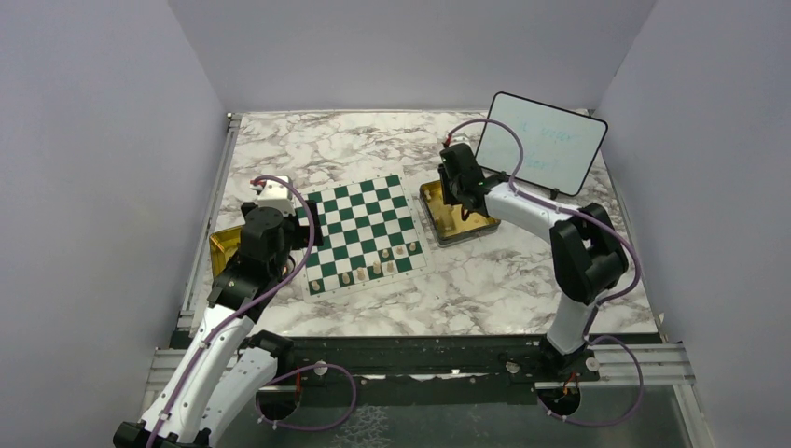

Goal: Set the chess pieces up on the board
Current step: Pick up the chess piece from the storage box.

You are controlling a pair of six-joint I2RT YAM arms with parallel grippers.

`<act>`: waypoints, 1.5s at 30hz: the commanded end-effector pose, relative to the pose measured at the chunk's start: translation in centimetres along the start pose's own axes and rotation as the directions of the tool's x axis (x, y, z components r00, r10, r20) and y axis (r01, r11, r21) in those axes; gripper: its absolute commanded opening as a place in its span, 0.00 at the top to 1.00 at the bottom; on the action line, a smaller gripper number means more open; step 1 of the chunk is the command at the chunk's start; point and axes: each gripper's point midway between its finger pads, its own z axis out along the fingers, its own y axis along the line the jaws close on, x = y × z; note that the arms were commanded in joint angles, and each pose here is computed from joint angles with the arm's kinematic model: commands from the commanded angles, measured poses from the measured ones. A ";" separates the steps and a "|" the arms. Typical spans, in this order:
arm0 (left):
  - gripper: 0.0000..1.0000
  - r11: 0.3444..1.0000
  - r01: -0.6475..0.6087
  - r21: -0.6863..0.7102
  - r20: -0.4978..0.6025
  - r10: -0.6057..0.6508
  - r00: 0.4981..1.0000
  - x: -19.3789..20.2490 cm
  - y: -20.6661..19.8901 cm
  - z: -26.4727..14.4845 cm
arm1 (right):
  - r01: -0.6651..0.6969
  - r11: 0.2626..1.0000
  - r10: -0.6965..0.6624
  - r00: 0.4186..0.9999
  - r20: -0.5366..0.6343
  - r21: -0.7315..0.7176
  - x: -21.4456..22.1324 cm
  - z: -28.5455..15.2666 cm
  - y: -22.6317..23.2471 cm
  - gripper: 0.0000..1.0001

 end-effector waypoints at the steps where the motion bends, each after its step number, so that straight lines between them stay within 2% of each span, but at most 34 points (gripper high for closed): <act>1: 0.01 1.000 -0.001 0.025 0.031 0.001 1.000 -1.0 -0.4 -0.4 | -0.006 1.000 0.006 1.000 -0.008 -0.006 0.6 2.0 -0.1 0.65; 13: 0.01 1.000 -0.002 0.024 0.035 0.001 0.999 -1.0 -0.4 -0.4 | -0.011 1.000 0.010 0.997 -0.072 -0.016 2.8 4.1 -0.3 0.68; 16: 0.01 1.000 -0.001 0.025 0.036 0.001 0.999 -1.1 -0.4 -0.5 | -0.015 1.000 0.014 0.997 -0.078 -0.017 3.0 4.2 -0.4 0.72; 26: 0.01 1.000 -0.001 0.025 0.038 0.000 0.999 -1.1 -0.4 -0.5 | -0.020 1.000 0.019 0.997 -0.071 -0.018 2.6 3.4 -0.5 0.80; 36: 0.01 1.000 -0.001 0.025 0.038 0.000 0.999 -1.1 -0.4 -0.5 | -0.023 1.000 0.022 0.998 -0.066 -0.014 1.7 2.1 -0.8 0.82; 45: 0.01 1.000 -0.003 0.024 0.032 0.002 0.999 -1.0 -0.4 -0.4 | -0.029 0.997 0.023 0.996 -0.092 -0.071 0.7 0.4 0.0 0.84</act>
